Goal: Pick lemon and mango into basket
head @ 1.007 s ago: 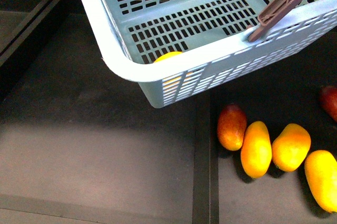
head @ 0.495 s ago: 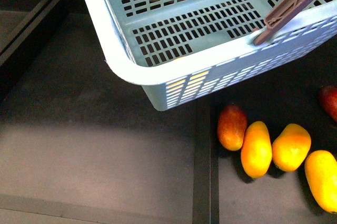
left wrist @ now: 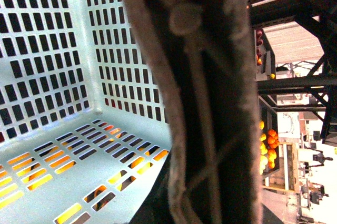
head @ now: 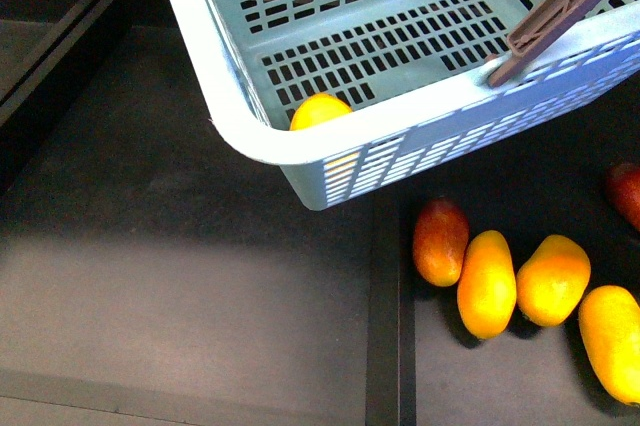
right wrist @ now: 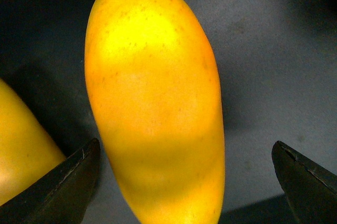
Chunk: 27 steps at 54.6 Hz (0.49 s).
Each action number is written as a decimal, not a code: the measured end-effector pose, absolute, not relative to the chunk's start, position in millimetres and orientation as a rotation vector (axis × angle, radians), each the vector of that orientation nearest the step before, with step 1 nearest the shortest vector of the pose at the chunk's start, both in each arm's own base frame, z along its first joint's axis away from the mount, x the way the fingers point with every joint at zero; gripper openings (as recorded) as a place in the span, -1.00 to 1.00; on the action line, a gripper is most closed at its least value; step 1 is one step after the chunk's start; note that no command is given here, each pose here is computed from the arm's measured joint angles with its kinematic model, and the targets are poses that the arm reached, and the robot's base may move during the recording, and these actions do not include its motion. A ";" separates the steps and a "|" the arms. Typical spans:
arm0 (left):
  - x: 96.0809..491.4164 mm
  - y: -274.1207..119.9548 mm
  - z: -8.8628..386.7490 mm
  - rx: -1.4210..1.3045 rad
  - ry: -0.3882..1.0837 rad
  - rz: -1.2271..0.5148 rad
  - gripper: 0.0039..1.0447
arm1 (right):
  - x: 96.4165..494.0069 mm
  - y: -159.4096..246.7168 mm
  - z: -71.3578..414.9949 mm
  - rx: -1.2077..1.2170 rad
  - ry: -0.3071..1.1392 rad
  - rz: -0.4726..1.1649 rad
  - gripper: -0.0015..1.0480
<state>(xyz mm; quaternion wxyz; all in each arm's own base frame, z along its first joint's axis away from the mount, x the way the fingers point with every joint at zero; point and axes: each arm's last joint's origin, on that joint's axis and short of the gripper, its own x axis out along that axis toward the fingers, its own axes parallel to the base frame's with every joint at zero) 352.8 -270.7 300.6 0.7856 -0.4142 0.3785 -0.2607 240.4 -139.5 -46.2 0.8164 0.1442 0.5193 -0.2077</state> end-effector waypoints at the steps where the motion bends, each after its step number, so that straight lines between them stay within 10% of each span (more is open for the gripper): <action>1: 352.8 -270.7 300.6 -0.893 0.816 -0.562 -0.91 | 241.8 -139.5 -47.5 0.316 1.103 -0.448 0.83; 9: 352.8 -270.7 300.6 -0.892 0.815 -0.561 -0.91 | 249.6 -140.2 -56.7 0.351 1.084 -0.498 0.81; 27: 352.8 -270.7 300.6 -0.893 0.816 -0.562 -0.91 | 248.0 -143.5 -41.3 0.427 1.085 -0.494 0.05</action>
